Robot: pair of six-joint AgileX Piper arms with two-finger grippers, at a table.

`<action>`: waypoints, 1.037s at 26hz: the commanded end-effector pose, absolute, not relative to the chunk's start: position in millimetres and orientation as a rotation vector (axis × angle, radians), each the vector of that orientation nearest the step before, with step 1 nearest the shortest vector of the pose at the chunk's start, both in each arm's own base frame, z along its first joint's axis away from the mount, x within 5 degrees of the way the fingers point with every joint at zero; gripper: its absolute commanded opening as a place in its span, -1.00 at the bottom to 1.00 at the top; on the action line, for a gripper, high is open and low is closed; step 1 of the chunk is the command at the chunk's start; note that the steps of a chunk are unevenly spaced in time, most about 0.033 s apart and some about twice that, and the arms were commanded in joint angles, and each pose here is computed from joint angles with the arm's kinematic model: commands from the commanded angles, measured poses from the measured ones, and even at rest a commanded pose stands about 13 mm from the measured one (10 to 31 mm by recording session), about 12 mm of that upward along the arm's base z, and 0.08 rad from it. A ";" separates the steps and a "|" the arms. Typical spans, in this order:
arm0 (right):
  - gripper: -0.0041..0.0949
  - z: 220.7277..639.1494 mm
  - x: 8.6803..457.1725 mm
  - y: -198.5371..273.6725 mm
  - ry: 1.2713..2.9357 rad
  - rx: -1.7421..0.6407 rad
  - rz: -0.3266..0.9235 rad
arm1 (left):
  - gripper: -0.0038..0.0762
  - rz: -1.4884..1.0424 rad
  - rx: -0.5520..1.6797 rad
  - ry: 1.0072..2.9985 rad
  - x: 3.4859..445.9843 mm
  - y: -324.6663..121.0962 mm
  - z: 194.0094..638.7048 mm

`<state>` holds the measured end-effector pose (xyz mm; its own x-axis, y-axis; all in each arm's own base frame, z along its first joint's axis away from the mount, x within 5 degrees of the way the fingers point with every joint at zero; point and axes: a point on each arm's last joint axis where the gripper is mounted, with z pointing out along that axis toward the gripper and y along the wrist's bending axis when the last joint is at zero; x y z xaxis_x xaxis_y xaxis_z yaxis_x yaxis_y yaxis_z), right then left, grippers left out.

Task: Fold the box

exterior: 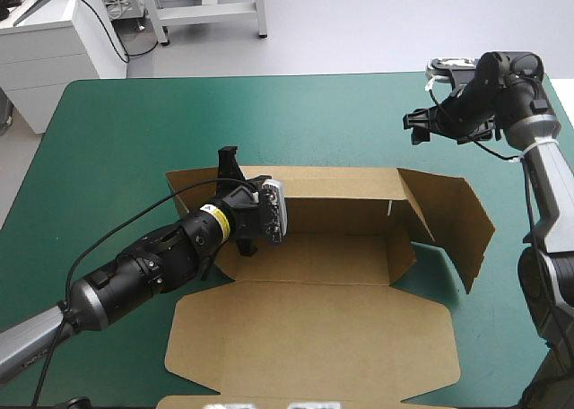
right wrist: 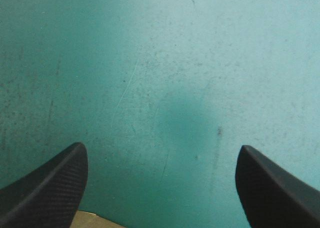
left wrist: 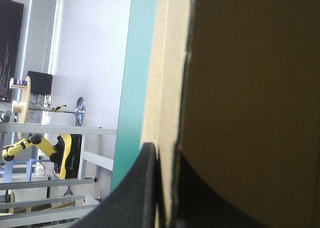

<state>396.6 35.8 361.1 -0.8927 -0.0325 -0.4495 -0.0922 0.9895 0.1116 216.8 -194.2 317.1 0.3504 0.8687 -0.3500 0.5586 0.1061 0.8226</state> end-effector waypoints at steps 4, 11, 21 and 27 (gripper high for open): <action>0.58 387.8 381.6 39.6 2.603 -0.080 0.308 | -0.92 0.328 1.531 1.376 214.4 -194.0 319.0; 0.57 372.1 358.8 36.9 2.675 -0.118 0.300 | -0.92 0.326 1.530 1.378 214.4 -194.0 319.0; 0.46 372.8 314.8 29.3 2.685 -0.181 0.212 | -0.92 0.326 1.528 1.380 214.4 -193.9 318.9; 0.46 362.8 290.2 29.3 2.679 -0.209 0.224 | -0.92 0.339 1.534 1.399 214.7 -192.3 317.7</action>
<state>304.1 31.8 347.1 -0.9286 -0.1104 -0.3542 -0.1653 0.9778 0.1287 216.9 -194.0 316.9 0.3468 0.8703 -0.3498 0.5602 0.1069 0.8214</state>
